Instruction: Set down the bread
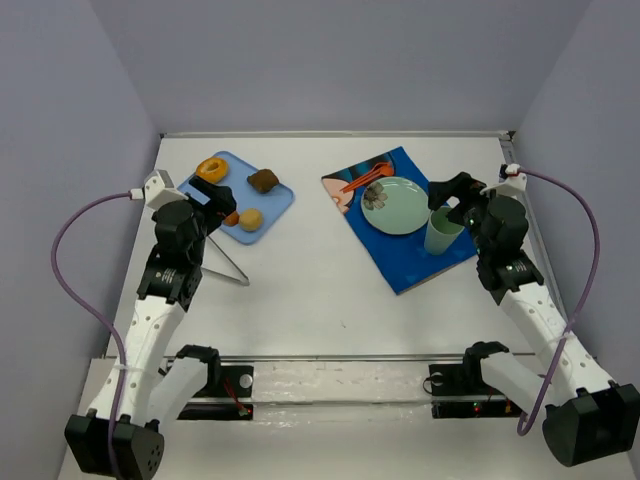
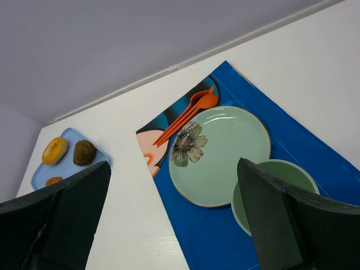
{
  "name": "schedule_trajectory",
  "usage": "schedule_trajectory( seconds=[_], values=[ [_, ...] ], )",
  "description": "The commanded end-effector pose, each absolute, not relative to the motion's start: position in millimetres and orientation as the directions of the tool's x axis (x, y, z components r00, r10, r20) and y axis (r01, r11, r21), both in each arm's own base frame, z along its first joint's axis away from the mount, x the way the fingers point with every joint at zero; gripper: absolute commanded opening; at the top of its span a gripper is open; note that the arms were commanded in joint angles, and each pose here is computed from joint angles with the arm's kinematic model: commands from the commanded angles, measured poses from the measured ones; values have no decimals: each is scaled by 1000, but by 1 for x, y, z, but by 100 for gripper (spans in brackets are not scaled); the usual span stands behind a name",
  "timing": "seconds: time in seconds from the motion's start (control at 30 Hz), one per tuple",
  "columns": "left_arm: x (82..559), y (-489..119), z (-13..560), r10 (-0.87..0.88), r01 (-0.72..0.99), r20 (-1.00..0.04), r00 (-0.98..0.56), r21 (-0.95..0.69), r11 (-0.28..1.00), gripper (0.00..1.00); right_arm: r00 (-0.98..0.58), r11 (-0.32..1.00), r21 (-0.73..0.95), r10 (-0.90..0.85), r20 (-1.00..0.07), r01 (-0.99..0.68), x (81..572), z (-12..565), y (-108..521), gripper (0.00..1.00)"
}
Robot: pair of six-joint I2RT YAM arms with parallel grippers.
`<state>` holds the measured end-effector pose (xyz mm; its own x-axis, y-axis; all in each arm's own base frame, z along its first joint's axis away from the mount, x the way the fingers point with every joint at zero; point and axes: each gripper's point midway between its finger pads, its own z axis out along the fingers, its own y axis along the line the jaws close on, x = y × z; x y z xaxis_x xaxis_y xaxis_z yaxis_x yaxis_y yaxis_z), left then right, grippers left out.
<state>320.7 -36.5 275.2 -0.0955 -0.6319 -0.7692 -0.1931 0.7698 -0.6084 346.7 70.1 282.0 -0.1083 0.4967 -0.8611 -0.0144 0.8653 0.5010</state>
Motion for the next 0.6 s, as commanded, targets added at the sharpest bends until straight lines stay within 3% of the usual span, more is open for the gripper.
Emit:
schedule_trajectory(
  seconds=[0.0, 0.37, 0.57],
  values=[
    [329, -34, 262, -603, -240, -787, -133, -564, 790, 99, -89, 860, 508, 503, -860, -47, 348, 292, 74, 100],
    [330, -20, 203, -634, -461, -737, -234, -490, 740, 99, -116, 879, 477, 472, -874, -16, 354, 276, 71, 100],
    [311, -9, 134, -622, -628, -683, -383, -301, 717, 99, -144, 879, 473, 462, -875, -54, 357, 275, 80, 100]
  ],
)
